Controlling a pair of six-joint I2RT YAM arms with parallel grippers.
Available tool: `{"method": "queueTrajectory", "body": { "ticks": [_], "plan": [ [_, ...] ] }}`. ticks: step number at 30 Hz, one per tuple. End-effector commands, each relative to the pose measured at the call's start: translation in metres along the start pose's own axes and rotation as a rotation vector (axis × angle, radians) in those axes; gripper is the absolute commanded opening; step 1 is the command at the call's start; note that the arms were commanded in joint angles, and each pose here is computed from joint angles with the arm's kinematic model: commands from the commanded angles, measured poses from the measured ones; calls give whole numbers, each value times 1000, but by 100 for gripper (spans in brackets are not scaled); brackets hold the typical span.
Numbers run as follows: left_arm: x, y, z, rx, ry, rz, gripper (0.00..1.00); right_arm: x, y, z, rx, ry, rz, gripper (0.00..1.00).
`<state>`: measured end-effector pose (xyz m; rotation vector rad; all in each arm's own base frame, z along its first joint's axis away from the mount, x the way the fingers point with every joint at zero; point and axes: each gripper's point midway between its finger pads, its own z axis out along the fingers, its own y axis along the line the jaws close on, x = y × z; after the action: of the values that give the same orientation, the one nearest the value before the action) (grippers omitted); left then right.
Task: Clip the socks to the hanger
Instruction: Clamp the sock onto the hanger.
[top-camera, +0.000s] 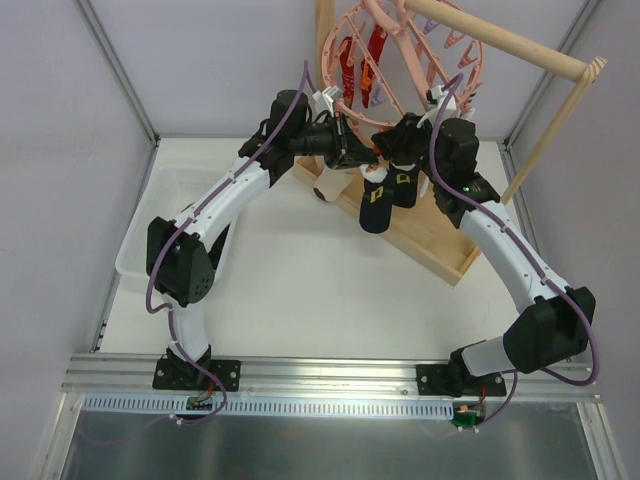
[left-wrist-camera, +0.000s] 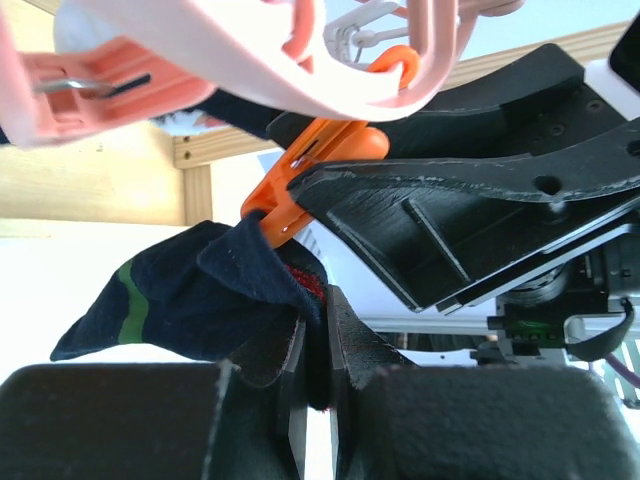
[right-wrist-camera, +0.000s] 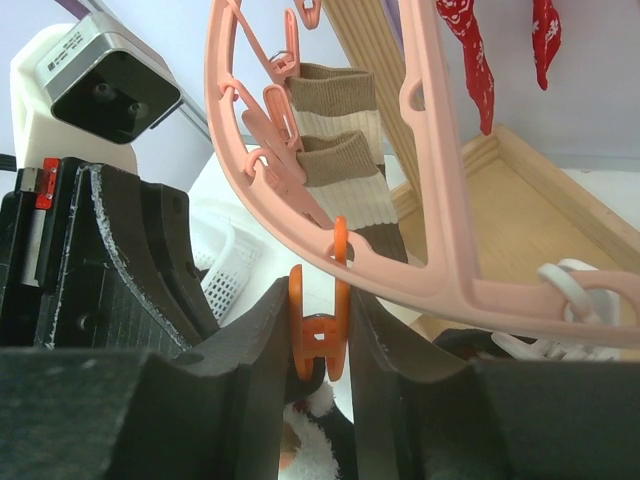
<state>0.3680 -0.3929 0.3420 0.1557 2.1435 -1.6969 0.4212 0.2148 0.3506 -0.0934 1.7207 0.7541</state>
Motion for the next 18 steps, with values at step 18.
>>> {"method": "queueTrajectory", "body": {
  "ticks": [18],
  "plan": [
    [-14,-27,-11,147,-42,15,0,-35,18,-11,10,-86,85,1]
  ]
}}
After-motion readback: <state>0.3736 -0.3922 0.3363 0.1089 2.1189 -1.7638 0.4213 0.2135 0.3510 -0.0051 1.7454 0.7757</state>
